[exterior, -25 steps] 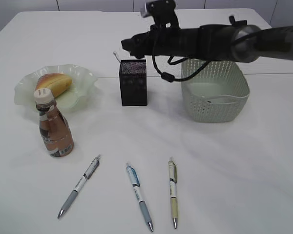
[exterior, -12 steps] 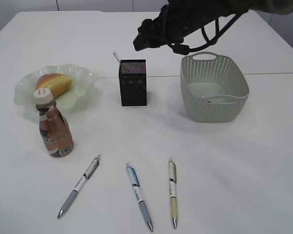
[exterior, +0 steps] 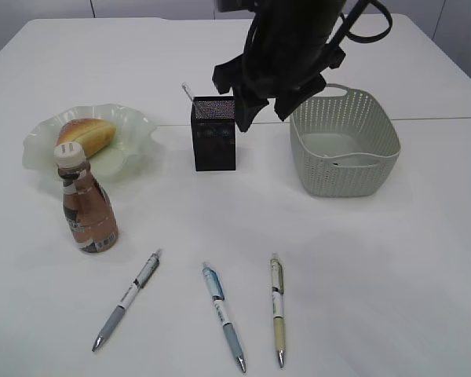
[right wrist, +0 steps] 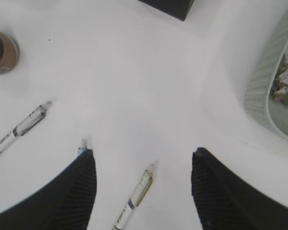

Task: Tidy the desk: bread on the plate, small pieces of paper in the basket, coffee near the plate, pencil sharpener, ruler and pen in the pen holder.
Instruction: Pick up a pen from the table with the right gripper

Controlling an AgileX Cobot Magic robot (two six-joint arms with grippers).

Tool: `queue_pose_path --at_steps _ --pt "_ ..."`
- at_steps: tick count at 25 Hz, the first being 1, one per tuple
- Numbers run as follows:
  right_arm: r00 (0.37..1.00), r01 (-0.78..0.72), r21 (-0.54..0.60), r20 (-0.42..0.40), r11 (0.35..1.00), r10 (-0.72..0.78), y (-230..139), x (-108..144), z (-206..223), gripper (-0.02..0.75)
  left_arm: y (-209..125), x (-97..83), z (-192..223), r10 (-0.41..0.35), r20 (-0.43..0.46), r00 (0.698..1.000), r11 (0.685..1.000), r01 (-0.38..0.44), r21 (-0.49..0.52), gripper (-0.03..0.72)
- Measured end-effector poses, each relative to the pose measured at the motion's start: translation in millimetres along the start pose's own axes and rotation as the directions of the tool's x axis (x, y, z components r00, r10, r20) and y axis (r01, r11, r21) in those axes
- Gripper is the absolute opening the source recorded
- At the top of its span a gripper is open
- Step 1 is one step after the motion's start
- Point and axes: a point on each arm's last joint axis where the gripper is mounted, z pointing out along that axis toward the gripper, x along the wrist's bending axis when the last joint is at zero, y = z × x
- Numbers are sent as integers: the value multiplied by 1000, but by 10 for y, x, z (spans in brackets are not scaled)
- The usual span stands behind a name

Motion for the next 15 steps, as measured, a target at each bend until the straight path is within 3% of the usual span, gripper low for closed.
queue_pose_path --at_steps 10,15 --pt "990 -139 42 -6 989 140 -54 221 18 458 -1 0 0 0 0 1000 1000 0 1 433" --pt "990 -138 156 3 978 139 -278 442 269 458 -1 0 0 0 0 1000 1000 0 1 433"
